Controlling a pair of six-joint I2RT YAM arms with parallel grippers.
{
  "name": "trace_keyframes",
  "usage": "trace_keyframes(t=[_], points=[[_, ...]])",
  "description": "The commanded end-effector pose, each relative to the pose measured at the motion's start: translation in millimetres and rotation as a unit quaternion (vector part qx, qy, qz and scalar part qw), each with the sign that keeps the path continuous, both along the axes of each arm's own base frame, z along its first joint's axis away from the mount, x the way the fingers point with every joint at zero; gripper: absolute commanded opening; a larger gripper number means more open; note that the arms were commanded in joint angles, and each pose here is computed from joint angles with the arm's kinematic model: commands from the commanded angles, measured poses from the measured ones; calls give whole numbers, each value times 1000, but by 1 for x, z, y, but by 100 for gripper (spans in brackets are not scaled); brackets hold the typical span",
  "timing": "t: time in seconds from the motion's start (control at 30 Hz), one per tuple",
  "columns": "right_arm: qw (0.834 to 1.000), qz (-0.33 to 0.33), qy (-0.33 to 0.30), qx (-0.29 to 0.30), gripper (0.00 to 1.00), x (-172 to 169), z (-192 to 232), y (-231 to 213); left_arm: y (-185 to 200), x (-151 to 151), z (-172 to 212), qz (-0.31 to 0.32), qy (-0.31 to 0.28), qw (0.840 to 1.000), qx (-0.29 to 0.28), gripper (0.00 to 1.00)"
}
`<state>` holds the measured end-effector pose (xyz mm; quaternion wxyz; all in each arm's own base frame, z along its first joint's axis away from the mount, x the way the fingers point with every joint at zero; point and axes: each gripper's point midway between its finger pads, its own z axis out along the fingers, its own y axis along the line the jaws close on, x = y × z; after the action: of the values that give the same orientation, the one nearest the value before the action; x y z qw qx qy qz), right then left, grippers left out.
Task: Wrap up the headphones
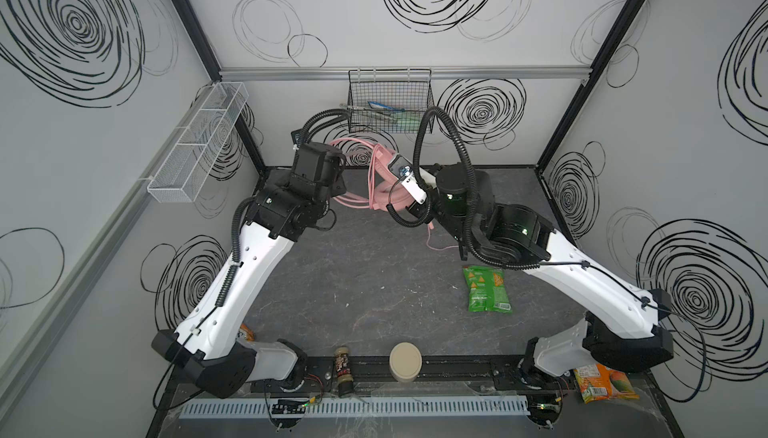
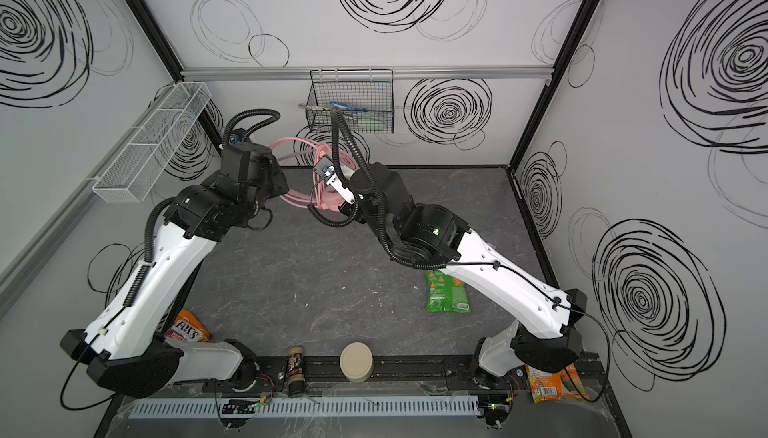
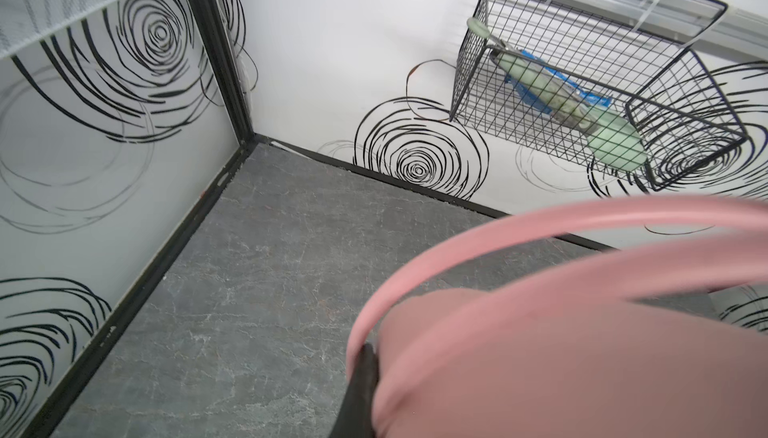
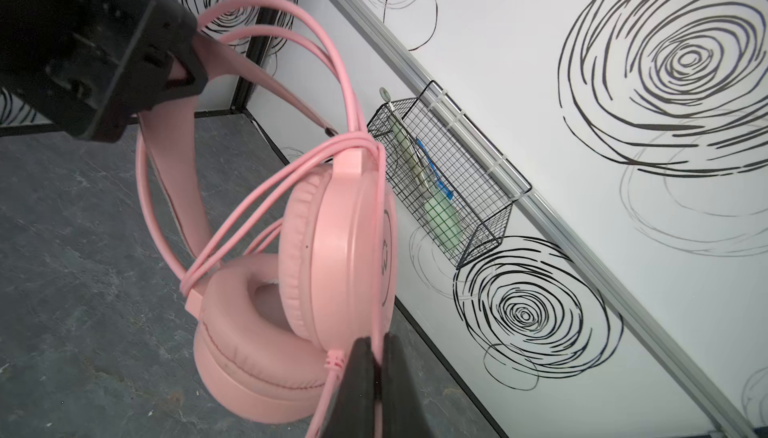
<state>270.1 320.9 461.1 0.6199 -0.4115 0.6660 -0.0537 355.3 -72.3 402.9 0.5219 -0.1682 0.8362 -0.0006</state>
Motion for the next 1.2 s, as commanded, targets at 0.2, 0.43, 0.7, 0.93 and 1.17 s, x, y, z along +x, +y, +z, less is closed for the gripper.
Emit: trace_keyframes(t=[0.2,0.43,0.7,0.93,1.17], points=[[998,49,-20,18,0,-29,26,-3,49,8,67,123,-142,981,-45,0],[995,92,-22,35,2,-59,32,13,46,14,67,129,-147,978,-65,0],[992,96,24,78,3,-76,40,31,48,20,67,140,-154,977,-56,0],[996,32,44,64,1,-57,29,34,41,17,75,148,-165,975,-9,0],[992,30,79,92,0,-41,31,31,32,16,72,146,-170,975,3,0]])
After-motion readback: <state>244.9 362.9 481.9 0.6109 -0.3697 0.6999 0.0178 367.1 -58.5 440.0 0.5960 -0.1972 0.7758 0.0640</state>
